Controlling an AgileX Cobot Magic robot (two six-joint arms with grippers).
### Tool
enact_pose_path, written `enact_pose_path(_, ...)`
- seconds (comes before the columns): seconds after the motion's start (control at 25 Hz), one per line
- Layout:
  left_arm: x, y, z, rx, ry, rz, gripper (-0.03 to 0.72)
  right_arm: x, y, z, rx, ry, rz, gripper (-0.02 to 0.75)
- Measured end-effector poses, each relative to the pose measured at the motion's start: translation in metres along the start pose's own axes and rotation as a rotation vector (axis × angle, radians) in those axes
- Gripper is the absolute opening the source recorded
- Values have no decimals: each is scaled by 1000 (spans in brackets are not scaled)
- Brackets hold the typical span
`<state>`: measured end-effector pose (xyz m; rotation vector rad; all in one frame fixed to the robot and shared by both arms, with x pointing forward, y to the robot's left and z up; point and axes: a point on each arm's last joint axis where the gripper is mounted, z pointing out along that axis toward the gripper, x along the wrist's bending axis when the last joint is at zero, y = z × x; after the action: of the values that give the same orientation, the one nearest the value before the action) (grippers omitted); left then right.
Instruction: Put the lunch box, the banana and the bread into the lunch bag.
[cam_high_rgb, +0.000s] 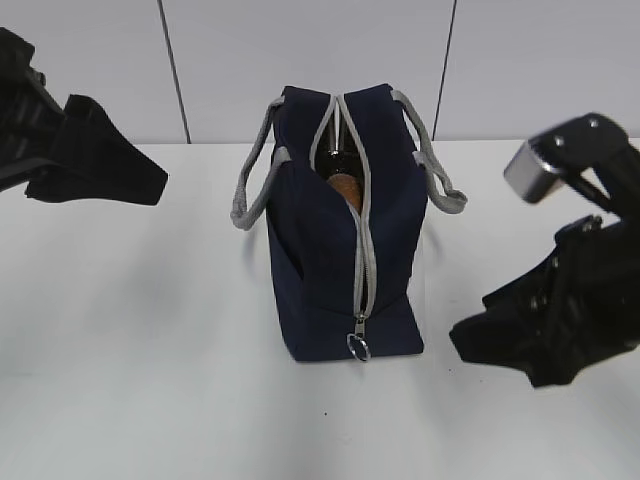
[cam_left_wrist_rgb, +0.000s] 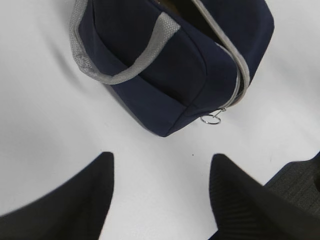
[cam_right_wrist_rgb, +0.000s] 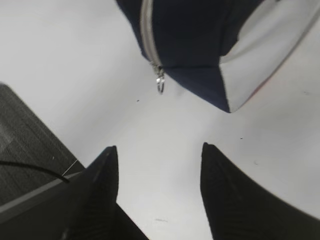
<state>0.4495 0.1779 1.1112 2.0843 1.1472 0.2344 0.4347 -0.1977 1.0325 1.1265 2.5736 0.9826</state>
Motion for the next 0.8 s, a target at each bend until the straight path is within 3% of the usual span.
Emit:
enact_pose_path(0.2, 0, 0, 0, -3, 1, 6, 410, 8, -23, 16, 1, 91, -181, 357)
enact_pose_path(0.52, 0, 0, 0, -4, 1, 6, 376, 8, -22, 31, -38, 148, -82, 351)
enact_pose_path(0.8, 0, 0, 0, -5, 1, 6, 371, 1, -25, 65, -27, 213, -221, 351)
